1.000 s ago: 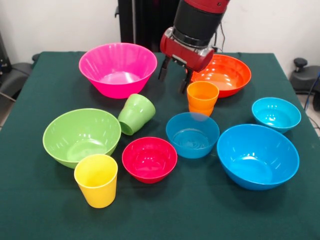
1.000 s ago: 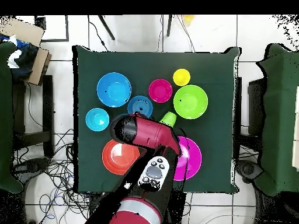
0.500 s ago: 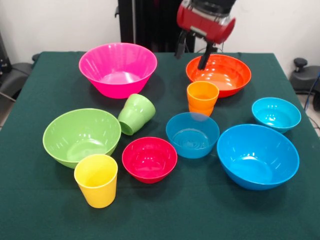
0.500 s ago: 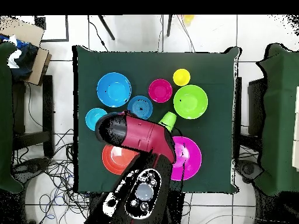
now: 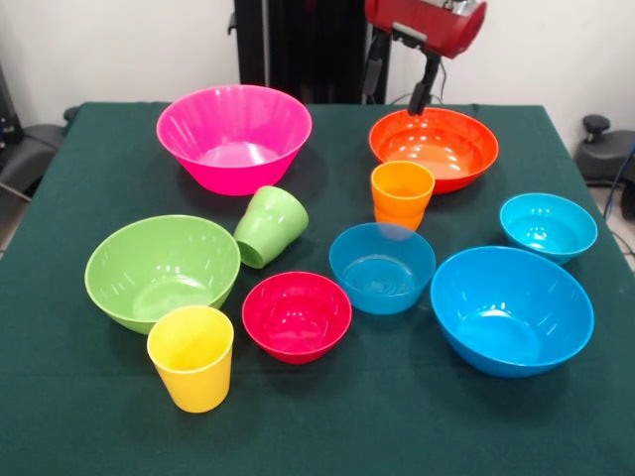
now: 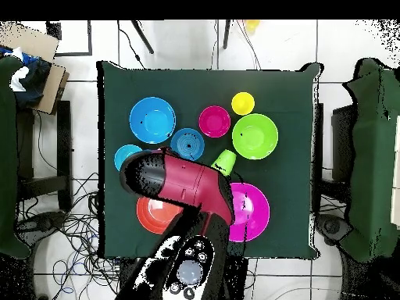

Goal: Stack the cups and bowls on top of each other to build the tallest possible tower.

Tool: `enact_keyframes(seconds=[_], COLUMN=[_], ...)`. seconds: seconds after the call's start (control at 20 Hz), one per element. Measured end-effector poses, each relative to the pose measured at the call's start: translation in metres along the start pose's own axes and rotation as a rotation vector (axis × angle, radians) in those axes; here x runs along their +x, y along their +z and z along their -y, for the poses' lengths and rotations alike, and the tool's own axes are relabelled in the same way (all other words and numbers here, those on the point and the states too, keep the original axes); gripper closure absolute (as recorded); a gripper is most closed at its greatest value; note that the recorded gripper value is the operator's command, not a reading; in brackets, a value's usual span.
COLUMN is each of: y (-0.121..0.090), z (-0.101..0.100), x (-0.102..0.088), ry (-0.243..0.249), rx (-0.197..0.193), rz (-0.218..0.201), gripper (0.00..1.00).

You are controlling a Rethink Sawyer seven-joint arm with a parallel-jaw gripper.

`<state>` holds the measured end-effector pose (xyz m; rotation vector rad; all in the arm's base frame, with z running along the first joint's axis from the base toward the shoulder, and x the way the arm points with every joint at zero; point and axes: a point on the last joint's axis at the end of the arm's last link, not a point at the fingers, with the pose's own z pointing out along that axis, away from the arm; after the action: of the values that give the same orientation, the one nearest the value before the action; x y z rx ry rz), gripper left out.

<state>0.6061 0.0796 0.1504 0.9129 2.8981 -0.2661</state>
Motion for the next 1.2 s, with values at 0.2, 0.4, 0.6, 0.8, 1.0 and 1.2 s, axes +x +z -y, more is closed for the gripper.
enact_keyframes(seconds=[0.2,0.4,0.6,0.8,1.0,1.2], y=[-0.007,-0.016,-0.022,-0.032,-0.038,-0.042], z=[0.01,0.035,0.055,0.069,0.075,0.075], x=[0.0,0.0,0.002,0.005,0.009,0.013], ry=[0.019,0.066,0.101,0.129,0.14,0.138], rx=[-0.004,-0.008,-0.011,-0.019,-0.026,-0.031], rz=[-0.004,-0.019,-0.032,-0.039,-0.041,-0.041], gripper=[0.0,0.0,0.0,0.0,0.0,0.0])
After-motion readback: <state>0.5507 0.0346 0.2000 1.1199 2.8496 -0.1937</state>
